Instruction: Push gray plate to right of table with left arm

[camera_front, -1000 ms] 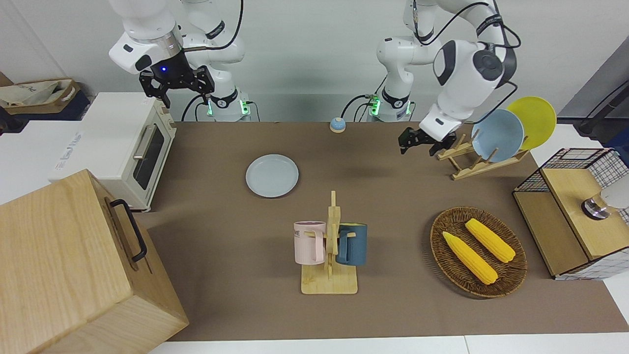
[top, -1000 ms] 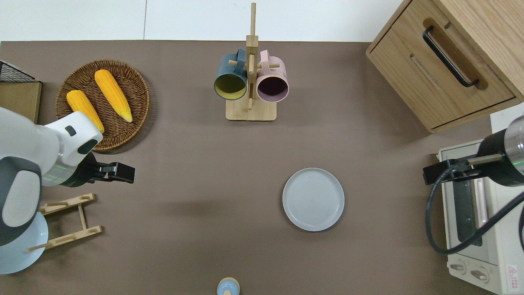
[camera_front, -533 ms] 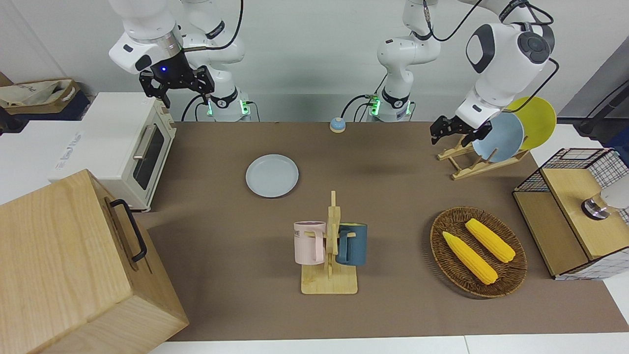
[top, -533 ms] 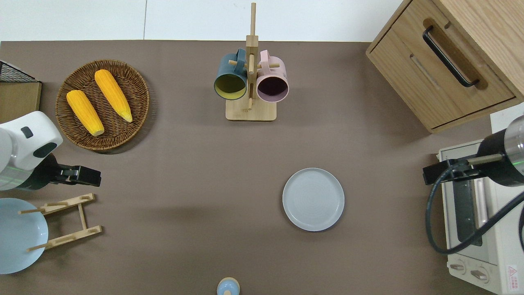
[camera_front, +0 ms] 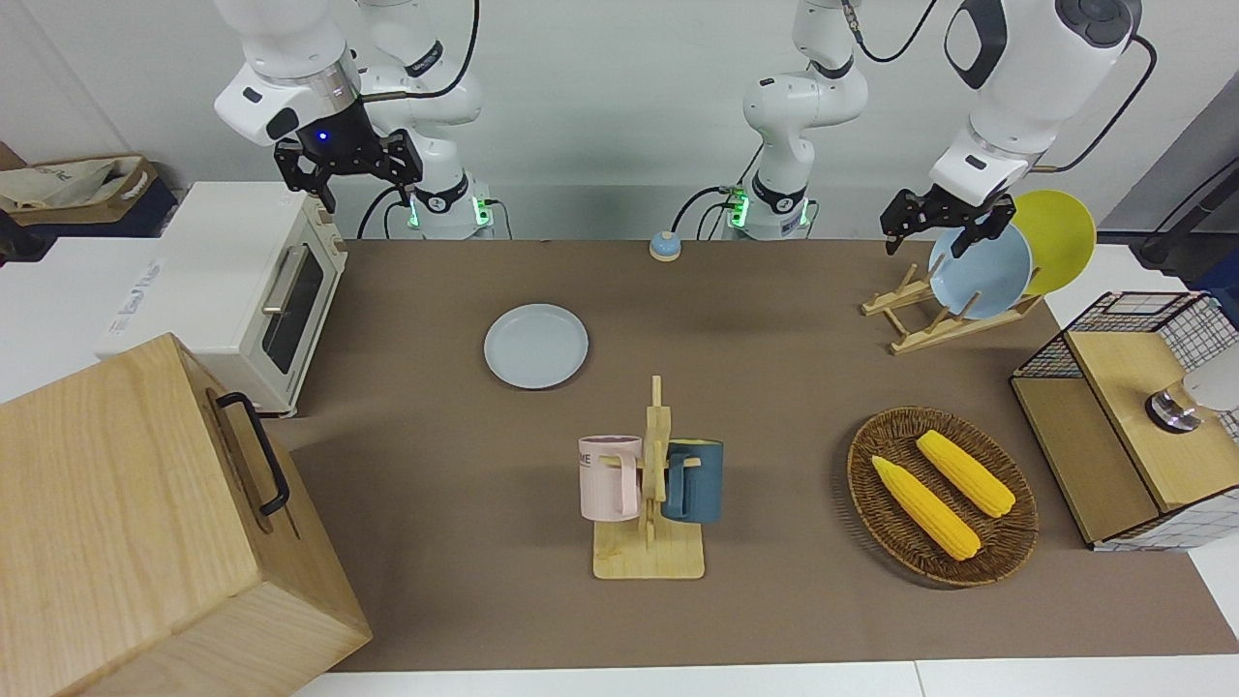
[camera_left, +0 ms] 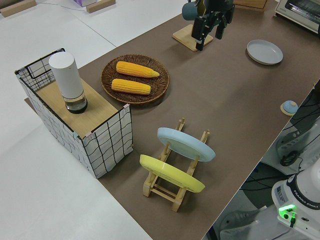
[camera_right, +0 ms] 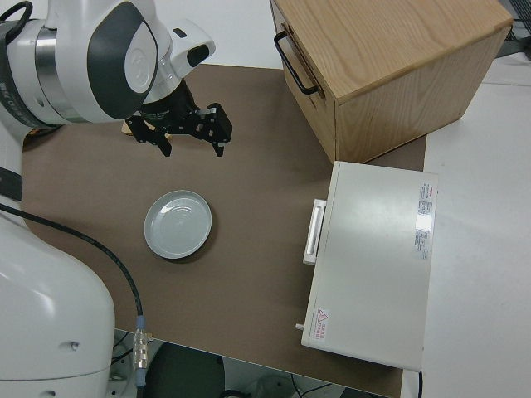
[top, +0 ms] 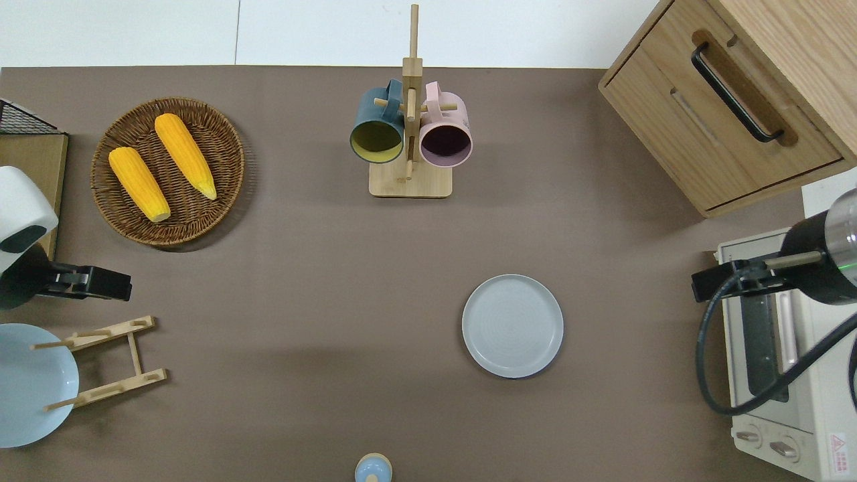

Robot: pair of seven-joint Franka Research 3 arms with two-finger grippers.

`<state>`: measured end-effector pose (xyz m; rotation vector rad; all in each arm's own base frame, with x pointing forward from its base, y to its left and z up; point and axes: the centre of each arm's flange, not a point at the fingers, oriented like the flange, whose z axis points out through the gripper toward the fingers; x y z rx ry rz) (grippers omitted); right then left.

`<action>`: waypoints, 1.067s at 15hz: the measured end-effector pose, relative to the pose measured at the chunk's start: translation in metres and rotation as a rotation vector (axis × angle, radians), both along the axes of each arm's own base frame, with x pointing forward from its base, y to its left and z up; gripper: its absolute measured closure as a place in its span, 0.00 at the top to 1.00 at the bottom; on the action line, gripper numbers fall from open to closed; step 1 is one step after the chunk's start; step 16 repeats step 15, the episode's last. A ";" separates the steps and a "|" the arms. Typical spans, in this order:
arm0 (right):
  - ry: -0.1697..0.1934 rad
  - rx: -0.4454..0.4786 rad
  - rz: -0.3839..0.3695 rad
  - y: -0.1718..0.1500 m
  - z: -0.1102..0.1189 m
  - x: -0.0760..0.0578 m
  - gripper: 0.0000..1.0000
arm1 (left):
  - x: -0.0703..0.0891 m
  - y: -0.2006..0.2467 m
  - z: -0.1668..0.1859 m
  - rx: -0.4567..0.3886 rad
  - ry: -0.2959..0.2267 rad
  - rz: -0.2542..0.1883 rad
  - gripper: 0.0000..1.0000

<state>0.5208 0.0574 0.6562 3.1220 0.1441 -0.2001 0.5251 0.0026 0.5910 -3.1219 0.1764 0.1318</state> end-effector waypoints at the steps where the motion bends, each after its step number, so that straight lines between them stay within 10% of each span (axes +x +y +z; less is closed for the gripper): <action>1: 0.000 0.000 0.000 0.000 0.000 0.000 0.99 | 0.000 0.000 0.002 0.001 -0.004 0.000 1.00; 16: 0.000 0.000 0.000 0.000 0.000 0.000 0.99 | 0.003 -0.002 0.005 -0.009 -0.030 0.003 1.00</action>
